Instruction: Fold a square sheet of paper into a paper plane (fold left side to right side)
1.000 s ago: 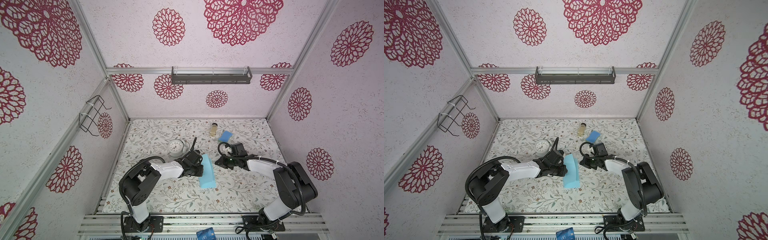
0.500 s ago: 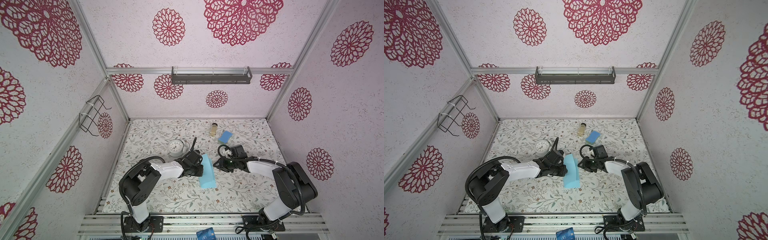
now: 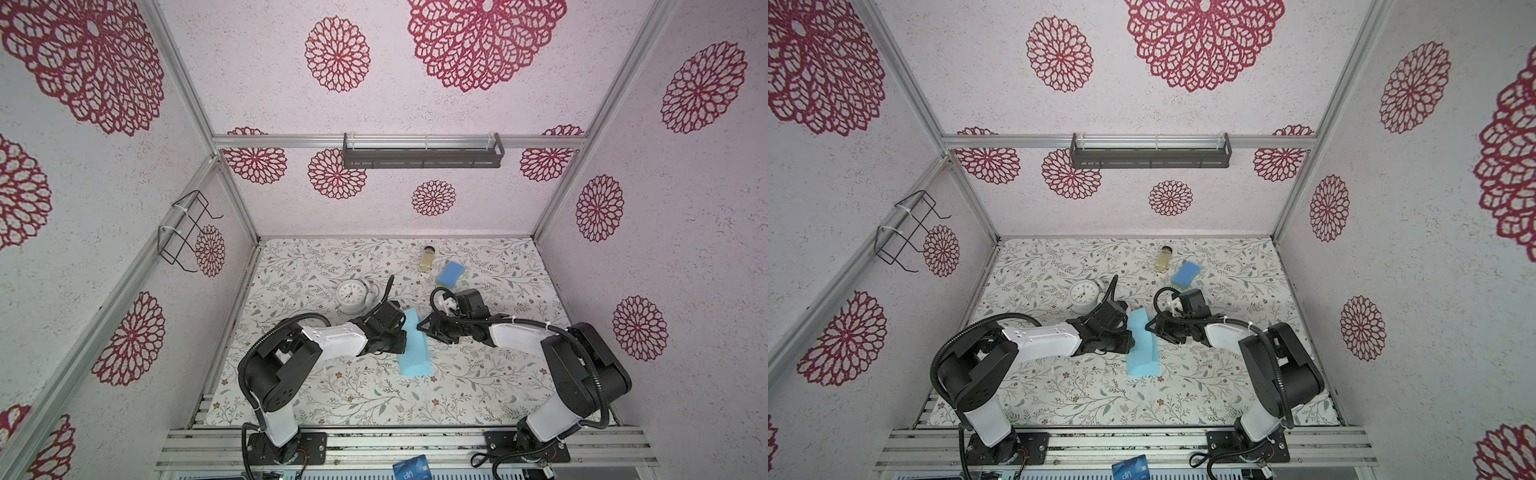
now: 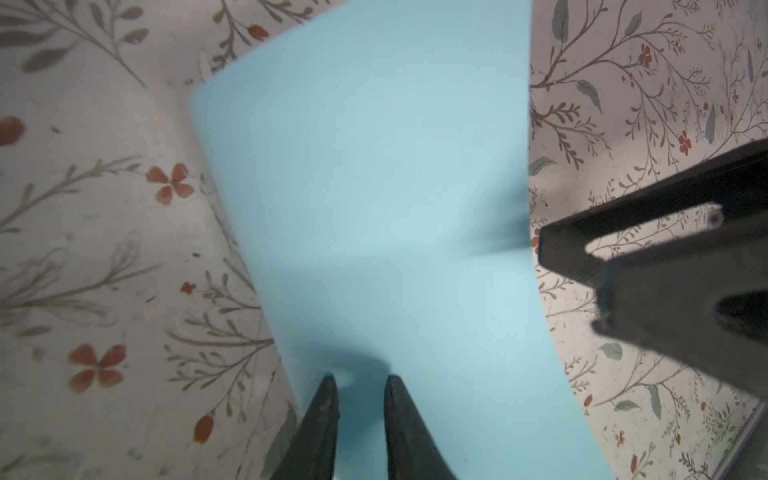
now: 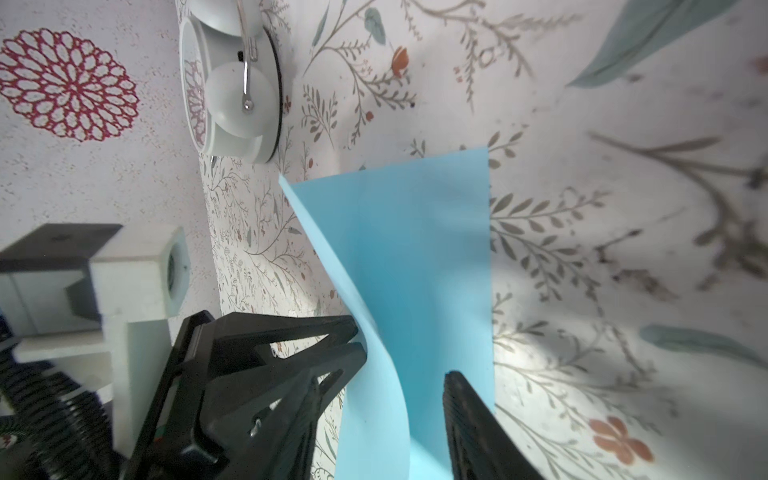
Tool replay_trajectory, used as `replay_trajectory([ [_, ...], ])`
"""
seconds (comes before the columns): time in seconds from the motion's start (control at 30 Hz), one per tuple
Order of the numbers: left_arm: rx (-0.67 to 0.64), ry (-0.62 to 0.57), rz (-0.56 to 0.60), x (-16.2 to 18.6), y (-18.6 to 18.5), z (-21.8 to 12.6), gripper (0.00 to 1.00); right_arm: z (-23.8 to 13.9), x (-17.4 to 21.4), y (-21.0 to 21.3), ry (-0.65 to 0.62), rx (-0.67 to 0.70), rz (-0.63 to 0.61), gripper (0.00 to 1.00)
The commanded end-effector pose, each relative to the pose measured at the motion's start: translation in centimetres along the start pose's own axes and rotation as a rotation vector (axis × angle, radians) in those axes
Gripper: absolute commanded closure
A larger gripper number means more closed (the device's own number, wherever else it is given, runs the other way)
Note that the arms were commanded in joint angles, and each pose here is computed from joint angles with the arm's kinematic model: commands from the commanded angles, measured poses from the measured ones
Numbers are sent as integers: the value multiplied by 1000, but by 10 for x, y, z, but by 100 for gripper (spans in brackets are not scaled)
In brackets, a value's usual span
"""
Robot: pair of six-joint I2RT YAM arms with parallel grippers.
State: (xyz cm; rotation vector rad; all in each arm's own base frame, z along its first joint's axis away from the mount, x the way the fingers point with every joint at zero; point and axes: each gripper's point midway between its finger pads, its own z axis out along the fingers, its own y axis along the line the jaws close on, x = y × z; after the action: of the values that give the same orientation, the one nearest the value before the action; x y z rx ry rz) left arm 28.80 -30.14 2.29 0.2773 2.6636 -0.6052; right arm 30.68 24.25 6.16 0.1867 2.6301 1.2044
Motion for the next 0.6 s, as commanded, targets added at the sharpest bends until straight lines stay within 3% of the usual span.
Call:
replay_trajectory([
  [0.0,12,-70,-8,-19,-11,-17,76,8,7,5,15,-27,7,48],
  [0.13,11,-102,-21,-27,-13,-27,73,12,13,8,20,-65,31,50],
  [0.37,-36,-176,-86,-30,1,-50,51,11,19,18,31,-115,39,67],
  [0.57,-58,-179,-151,-16,19,-54,47,5,19,33,18,-178,45,79],
])
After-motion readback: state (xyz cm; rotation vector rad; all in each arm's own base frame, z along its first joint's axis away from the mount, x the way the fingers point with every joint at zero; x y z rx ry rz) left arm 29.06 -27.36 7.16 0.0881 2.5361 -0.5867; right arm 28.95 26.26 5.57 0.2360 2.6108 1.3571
